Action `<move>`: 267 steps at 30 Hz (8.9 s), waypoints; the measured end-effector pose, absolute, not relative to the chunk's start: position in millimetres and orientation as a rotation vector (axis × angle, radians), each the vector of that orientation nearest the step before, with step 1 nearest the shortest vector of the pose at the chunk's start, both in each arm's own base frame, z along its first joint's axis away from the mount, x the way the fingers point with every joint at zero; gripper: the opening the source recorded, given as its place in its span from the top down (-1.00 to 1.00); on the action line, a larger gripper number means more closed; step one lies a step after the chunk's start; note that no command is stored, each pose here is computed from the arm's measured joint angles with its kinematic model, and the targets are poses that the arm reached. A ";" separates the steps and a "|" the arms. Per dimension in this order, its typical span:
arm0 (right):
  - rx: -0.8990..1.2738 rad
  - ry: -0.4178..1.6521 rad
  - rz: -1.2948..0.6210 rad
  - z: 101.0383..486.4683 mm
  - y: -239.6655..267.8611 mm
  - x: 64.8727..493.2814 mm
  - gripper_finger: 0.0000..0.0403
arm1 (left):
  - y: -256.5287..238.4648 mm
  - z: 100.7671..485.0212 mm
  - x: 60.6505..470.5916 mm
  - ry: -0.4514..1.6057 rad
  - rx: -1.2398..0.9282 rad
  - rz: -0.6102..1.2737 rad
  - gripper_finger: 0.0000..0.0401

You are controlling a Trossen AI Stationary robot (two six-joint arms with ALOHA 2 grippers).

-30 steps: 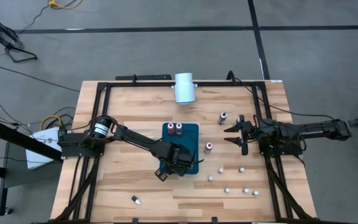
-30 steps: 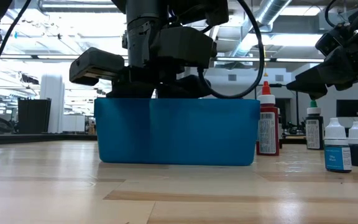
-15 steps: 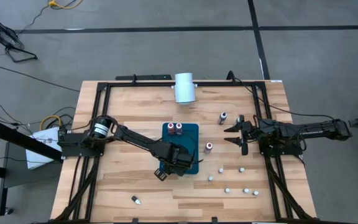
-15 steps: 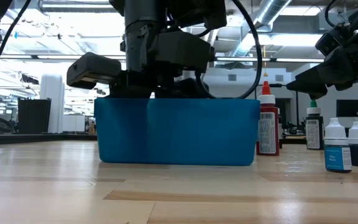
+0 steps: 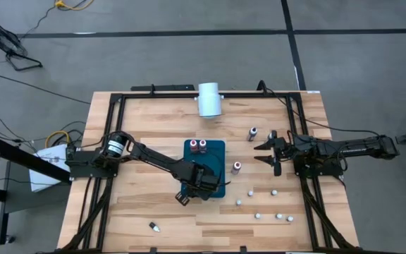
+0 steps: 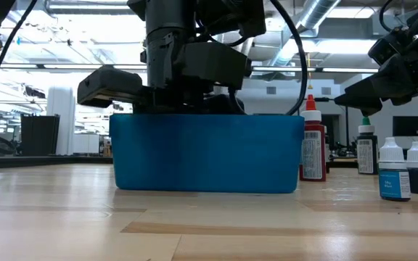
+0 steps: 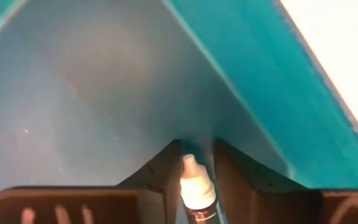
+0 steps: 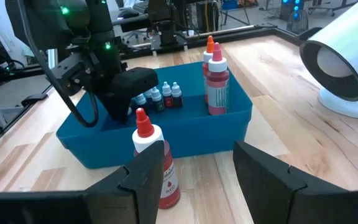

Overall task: Pick & Place food coloring
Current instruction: Put the small black food coloring bottle into the blue bin

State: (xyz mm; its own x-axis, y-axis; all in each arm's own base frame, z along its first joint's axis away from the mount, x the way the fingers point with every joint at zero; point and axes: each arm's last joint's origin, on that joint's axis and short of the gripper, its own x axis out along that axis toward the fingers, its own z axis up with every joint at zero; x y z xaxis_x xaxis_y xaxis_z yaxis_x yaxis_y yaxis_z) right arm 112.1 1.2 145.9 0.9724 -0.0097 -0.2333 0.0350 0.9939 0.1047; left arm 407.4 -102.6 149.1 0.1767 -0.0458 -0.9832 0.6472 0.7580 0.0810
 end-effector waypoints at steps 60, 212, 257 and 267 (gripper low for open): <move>0.109 0.234 -0.023 146.0 1.1 112.1 0.09 | -112.9 193.2 410.9 1.357 0.659 -0.482 1.00; 0.108 0.234 -0.023 146.0 1.2 112.1 0.09 | -198.4 75.1 257.7 0.257 -0.037 -0.282 0.61; 0.108 0.234 -0.023 146.0 1.1 112.1 0.09 | -194.0 103.1 251.5 0.480 0.107 -0.272 0.21; 0.109 0.234 -0.022 146.0 1.2 112.1 0.09 | -205.6 136.1 263.2 0.692 0.300 -0.325 0.21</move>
